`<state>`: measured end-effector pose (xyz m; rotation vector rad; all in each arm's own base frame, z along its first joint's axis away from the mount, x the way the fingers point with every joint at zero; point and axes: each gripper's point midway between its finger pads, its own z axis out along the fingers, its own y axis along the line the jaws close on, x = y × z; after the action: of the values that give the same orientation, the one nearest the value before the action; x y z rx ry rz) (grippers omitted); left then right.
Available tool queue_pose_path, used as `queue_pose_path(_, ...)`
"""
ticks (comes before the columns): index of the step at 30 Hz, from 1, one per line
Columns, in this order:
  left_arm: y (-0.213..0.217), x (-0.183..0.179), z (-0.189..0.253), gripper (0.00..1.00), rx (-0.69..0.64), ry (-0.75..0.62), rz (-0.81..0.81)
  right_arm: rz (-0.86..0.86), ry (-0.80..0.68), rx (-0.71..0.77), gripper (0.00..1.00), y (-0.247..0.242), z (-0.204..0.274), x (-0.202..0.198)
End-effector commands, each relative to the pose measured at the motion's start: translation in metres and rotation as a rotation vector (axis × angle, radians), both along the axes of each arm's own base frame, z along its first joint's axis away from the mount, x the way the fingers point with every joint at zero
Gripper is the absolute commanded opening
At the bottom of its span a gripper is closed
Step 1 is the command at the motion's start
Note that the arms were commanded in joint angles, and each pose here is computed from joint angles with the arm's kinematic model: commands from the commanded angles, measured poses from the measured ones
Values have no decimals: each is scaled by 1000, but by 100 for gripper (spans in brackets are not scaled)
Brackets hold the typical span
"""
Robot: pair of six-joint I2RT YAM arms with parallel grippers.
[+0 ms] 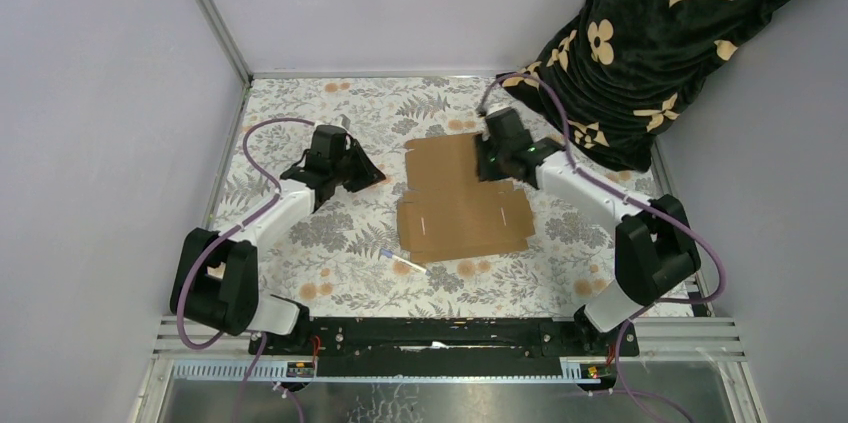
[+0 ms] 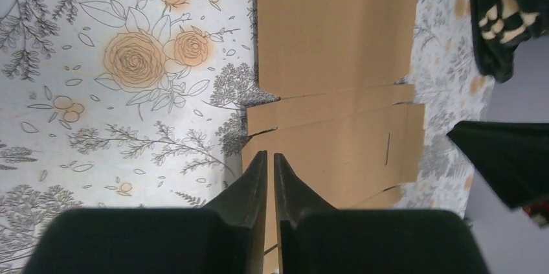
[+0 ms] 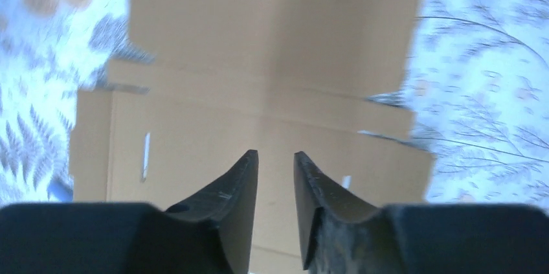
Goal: Fold the paper box
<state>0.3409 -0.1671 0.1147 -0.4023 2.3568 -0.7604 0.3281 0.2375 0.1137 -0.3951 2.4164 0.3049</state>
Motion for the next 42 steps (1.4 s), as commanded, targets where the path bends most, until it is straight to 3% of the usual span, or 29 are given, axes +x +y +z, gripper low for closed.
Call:
queue_pose_path(1, -6, 10, 1, 6, -19, -29, -33, -65, 56, 75, 26, -34, 9, 32)
queue_pose_path(8, -17, 6, -17, 5, -45, -4, -93, -177, 151, -67, 22, -90, -35, 58)
queue_pose_path(12, -23, 8, -27, 0, -69, -2, -118, -228, 207, -68, 22, -108, -61, 58)
queue_pose_path(18, -24, 14, -54, 0, -41, 67, -120, -283, 258, -42, 21, -125, -83, 55)
queue_pose_path(30, -18, 19, -93, 0, 16, 149, -89, -290, 290, -78, 21, -132, -101, 51)
queue_pose_path(42, -28, 23, -91, 0, -6, 151, -114, -267, 319, -46, 22, -123, -109, 55)
